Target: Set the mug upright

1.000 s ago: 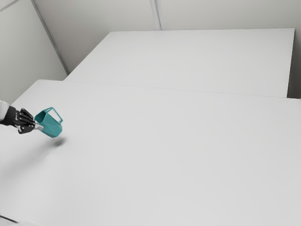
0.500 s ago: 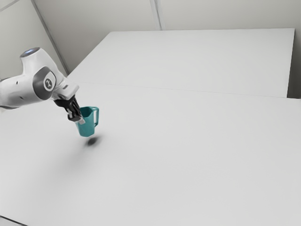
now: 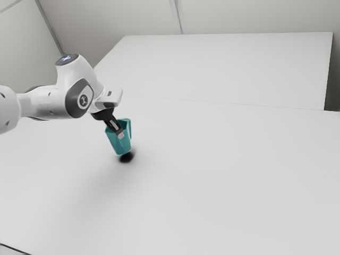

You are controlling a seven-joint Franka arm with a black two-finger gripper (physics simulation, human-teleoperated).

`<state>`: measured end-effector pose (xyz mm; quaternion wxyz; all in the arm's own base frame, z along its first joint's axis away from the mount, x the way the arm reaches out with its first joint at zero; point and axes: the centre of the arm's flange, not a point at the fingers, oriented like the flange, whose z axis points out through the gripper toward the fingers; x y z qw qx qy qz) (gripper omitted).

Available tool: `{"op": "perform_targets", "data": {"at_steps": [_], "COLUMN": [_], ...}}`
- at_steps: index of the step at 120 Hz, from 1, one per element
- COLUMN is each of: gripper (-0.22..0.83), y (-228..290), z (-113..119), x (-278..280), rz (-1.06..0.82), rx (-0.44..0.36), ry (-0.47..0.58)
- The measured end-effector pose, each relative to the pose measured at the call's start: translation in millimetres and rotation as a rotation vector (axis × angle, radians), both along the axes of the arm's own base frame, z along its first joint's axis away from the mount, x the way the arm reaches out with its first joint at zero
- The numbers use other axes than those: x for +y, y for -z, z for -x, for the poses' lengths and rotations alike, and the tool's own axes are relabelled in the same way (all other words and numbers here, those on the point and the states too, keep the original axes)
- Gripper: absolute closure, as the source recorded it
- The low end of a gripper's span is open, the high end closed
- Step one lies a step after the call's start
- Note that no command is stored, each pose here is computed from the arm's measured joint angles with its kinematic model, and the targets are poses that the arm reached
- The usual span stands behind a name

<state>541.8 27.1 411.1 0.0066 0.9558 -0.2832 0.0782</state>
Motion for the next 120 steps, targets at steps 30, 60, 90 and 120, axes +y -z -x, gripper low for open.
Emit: {"op": "perform_targets", "data": {"at_steps": [30, 60, 90, 120], "gripper": [0.79, 0.79, 0.30, 0.09], "y": [12.2, 27.0, 5.8, -54.3], "z": [21.9, 20.4, 5.3, -25.0], "x": [-6.9, -12.6, -21.6, -27.2], "rz": [0.035, 0.039, 0.053, 0.074], "rx": [0.093, 0.140, 0.120, 0.064], "ry": [-0.209, -0.346, -0.423, -0.459]}}
